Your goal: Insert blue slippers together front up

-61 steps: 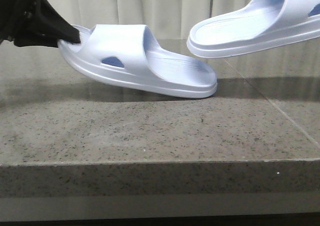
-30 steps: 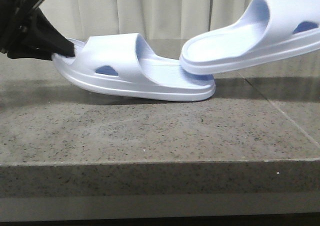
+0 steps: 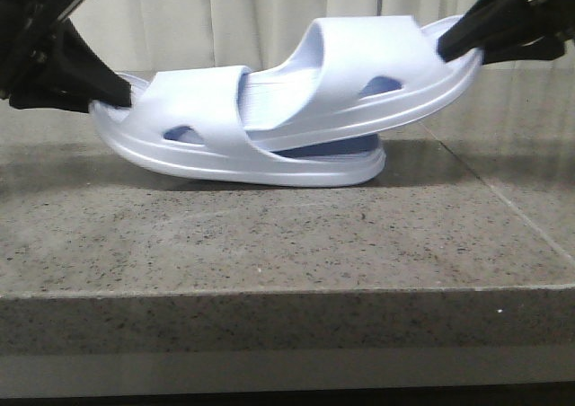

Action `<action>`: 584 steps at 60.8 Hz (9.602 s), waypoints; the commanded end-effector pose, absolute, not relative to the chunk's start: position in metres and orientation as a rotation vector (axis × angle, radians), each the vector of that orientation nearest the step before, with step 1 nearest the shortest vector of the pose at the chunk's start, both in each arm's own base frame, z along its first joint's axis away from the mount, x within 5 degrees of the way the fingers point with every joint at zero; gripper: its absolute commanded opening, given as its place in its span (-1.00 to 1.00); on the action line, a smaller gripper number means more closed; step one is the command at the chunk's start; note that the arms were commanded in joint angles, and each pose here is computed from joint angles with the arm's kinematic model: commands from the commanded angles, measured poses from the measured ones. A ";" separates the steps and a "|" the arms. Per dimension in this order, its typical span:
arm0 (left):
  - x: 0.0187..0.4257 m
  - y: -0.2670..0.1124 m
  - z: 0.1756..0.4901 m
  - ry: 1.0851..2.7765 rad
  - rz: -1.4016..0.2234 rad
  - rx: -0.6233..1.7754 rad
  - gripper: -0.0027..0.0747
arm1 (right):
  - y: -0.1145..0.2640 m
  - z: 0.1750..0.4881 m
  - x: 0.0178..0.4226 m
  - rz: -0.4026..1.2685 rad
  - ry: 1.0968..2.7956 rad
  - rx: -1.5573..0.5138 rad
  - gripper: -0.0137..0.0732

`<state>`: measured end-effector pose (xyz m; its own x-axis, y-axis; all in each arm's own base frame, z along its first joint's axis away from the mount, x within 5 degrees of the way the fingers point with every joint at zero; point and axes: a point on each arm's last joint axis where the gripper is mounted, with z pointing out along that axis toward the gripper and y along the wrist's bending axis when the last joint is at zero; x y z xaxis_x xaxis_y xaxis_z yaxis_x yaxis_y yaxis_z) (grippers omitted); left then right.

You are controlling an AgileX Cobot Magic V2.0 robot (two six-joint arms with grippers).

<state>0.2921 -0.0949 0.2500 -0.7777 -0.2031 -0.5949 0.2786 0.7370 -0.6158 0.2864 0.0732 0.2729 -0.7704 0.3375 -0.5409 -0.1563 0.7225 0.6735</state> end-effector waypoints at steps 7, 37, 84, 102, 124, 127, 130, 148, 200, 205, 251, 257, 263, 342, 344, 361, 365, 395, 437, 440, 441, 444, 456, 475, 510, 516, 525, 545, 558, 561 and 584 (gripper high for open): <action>0.288 -0.100 0.270 2.207 -1.014 0.084 -0.98 | 0.129 0.267 0.285 1.093 2.276 0.085 -0.95; 0.287 -0.101 0.270 2.210 -1.027 0.098 -0.98 | 0.125 0.266 0.286 1.031 2.279 0.053 -0.89; 0.289 -0.110 0.273 2.170 -1.049 -0.004 -0.98 | -0.019 0.309 0.267 0.886 2.131 0.291 0.18; 0.291 -0.114 0.272 2.165 -0.971 -0.039 -0.98 | -0.018 0.308 0.267 0.878 2.134 0.256 0.18; 0.292 -0.113 0.271 2.168 -0.953 -0.032 -0.14 | -0.017 0.309 0.266 0.873 2.134 0.215 0.18; 0.291 -0.112 0.271 2.170 -0.942 -0.019 0.05 | -0.016 0.310 0.265 0.880 2.136 0.202 0.18; 0.291 -0.110 0.271 2.172 -0.924 -0.005 0.15 | -0.015 0.310 0.264 0.887 2.139 0.196 0.18; 0.271 -0.076 0.300 2.153 -0.727 0.117 0.18 | -0.012 0.325 0.244 0.753 2.151 0.047 0.18; 0.103 -0.011 0.365 2.174 -0.077 0.108 0.12 | 0.028 0.362 0.091 0.308 2.270 -0.242 0.07; 0.091 -0.009 0.358 2.184 -0.052 0.106 0.11 | 0.028 0.360 0.077 0.308 2.244 -0.240 0.07; 0.073 -0.008 0.342 2.072 -0.073 0.097 -0.74 | 0.026 0.364 0.044 0.286 2.099 -0.244 -0.63; 0.073 -0.008 0.342 2.070 -0.073 0.097 -0.95 | 0.026 0.364 0.044 0.286 2.099 -0.244 -0.89; 0.073 -0.008 0.342 2.060 -0.074 0.096 -0.98 | 0.026 0.365 0.044 0.286 2.098 -0.244 -0.95; 0.049 -0.003 0.253 1.602 -0.129 -0.080 -0.98 | 0.026 0.365 0.044 0.291 2.097 -0.244 -0.96; 0.050 -0.003 0.246 1.586 -0.126 -0.083 -0.98 | 0.026 0.365 0.044 0.291 2.097 -0.244 -0.96; 0.054 -0.001 0.215 1.501 -0.113 -0.099 -0.98 | 0.026 0.365 0.044 0.291 2.097 -0.244 -0.96; 0.055 0.000 0.211 1.494 -0.111 -0.101 -0.98 | 0.026 0.365 0.044 0.291 2.097 -0.244 -0.96; 0.055 -0.001 0.212 1.460 -0.056 -0.026 -0.98 | 0.026 0.365 0.044 0.291 2.097 -0.244 -0.96; 0.054 -0.001 0.220 1.376 -0.068 -0.037 -0.98 | 0.026 0.365 0.044 0.291 2.097 -0.244 -0.96; 0.054 -0.001 0.220 1.375 -0.068 -0.037 -0.98 | 0.026 0.365 0.044 0.291 2.097 -0.244 -0.96; 0.054 -0.001 0.220 1.374 -0.068 -0.037 -0.98 | 0.026 0.365 0.044 0.291 2.097 -0.244 -0.96; 0.054 -0.001 0.220 1.374 -0.068 -0.037 -0.98 | 0.026 0.365 0.044 0.291 2.097 -0.244 -0.96; 0.054 -0.001 0.220 1.374 -0.068 -0.037 -0.98 | 0.026 0.365 0.044 0.291 2.097 -0.244 -0.96; 0.054 -0.001 0.220 1.374 -0.068 -0.037 -0.98 | 0.026 0.365 0.044 0.291 2.097 -0.244 -0.96; 0.054 -0.001 0.220 1.374 -0.068 -0.037 -0.98 | 0.010 0.304 0.059 0.092 1.683 -0.106 -0.96; 0.054 -0.001 0.220 1.374 -0.068 -0.037 -0.98 | 0.007 0.276 0.058 0.071 1.589 -0.072 -0.96; 0.054 -0.001 0.220 1.374 -0.068 -0.037 -0.98 | 0.004 0.242 0.057 0.051 1.522 -0.044 -0.96; 0.054 -0.001 0.220 1.374 -0.068 -0.037 -0.98 | 0.003 0.204 0.055 0.045 1.515 -0.037 -0.96; 0.054 -0.001 0.220 1.373 -0.068 -0.037 -0.98 | 0.003 0.204 0.055 0.041 1.516 -0.033 -0.96; 0.054 -0.001 0.220 1.373 -0.068 -0.037 -0.98 | 0.003 0.204 0.055 0.041 1.516 -0.033 -0.96; 0.054 -0.001 0.220 1.373 -0.068 -0.037 -0.98 | 0.002 0.208 0.055 0.031 1.478 -0.034 -0.96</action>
